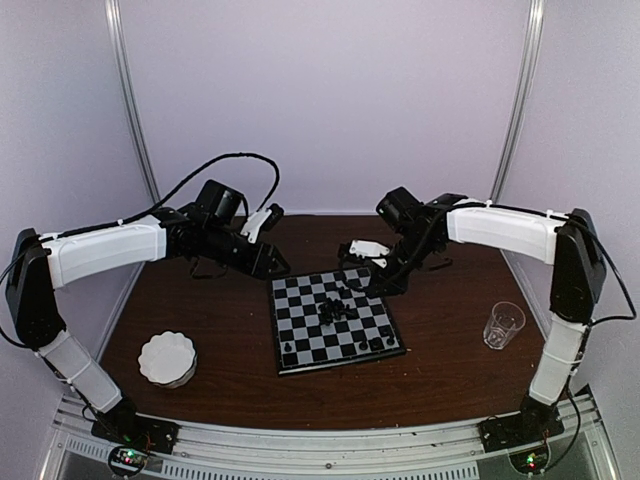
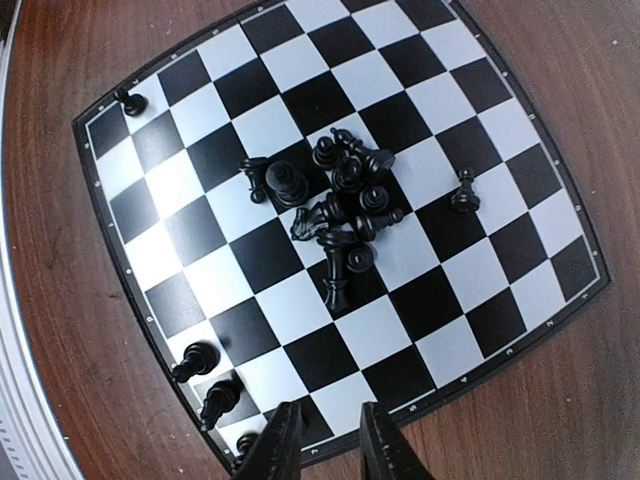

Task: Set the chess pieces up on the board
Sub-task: Place the knight at b8, then pick up the queen from the chessboard.

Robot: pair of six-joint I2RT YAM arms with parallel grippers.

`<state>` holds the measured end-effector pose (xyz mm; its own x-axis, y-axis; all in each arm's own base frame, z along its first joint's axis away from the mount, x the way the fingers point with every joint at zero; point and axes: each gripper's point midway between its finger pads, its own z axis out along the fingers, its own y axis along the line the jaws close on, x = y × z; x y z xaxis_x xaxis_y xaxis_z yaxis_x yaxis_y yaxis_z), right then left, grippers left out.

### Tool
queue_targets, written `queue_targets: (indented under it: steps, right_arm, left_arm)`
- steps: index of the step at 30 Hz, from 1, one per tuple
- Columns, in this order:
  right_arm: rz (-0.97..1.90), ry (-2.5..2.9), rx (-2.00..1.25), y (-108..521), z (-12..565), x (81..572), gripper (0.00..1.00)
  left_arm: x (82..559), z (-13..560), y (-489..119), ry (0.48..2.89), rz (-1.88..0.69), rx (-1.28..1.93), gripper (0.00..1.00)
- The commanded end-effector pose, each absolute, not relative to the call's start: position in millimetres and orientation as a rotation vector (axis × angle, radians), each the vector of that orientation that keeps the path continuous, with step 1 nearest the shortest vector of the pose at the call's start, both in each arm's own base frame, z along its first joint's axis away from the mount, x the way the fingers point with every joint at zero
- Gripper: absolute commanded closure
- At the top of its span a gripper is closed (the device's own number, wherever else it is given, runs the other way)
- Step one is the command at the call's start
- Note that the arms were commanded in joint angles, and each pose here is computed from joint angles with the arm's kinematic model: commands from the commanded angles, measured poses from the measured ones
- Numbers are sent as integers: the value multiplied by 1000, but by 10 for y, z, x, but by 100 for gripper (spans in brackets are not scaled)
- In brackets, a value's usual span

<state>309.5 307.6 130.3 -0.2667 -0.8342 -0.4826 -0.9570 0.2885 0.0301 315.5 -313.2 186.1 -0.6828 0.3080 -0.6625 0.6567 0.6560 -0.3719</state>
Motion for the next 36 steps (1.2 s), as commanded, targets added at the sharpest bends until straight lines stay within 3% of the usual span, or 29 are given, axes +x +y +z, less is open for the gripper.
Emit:
queue_targets:
  steps: [1,11,24,29,36]
  right_arm:
    - [496,2225,-1625,3213,1077,3158,76]
    - [537,2271,-1661,3324,658,3198,69]
    - [530,2287,-1660,3413,445,3268,70]
    - [537,2287,-1671,3431,383,3248,76]
    - [545,2288,-1703,3379,455,3133,94]
  left_arm:
    - [3221,1972,-3175,2269,-846,743,57]
    - [3211,2017,-3164,2259,-844,745,57]
    - [3208,2040,-3159,2253,-842,747,57]
    - [3206,2052,-3160,2249,-844,747,57]
    - [3199,2077,-3153,2242,-844,746,57]
